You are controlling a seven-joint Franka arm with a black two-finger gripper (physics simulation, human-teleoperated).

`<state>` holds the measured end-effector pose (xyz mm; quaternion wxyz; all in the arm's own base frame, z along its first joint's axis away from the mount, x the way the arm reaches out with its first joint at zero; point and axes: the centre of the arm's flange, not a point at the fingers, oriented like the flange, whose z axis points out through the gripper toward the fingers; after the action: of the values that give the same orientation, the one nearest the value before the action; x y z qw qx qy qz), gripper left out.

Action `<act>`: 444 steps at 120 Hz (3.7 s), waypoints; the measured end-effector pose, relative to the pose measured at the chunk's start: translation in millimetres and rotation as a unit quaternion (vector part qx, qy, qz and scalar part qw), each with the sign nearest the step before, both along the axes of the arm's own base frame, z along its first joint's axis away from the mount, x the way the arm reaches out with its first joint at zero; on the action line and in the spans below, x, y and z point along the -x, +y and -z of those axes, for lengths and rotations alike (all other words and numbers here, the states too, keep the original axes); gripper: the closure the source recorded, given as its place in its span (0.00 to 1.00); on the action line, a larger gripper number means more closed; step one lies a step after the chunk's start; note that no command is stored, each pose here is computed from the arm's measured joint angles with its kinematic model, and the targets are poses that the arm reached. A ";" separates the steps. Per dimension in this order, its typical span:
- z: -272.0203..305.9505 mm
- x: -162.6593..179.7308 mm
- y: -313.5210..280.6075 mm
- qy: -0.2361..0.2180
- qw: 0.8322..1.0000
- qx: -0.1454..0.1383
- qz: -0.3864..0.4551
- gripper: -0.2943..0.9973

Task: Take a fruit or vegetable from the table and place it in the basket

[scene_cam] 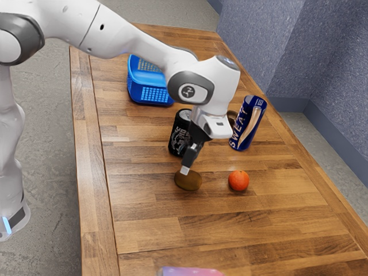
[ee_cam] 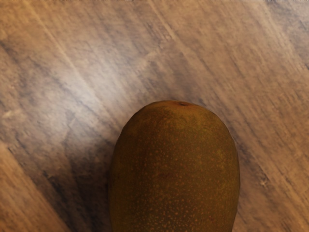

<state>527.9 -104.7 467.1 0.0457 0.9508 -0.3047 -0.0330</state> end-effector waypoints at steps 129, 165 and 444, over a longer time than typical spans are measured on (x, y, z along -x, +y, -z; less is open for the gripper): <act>38.9 -9.8 -14.4 -0.016 1.000 0.019 -0.003 0.23; 48.6 -6.1 -16.4 -0.008 1.000 0.022 -0.005 0.23; -90.0 -28.3 459.1 0.027 0.885 -0.075 -0.458 0.27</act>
<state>556.2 354.4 557.1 -0.0073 0.9839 0.1691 -0.0572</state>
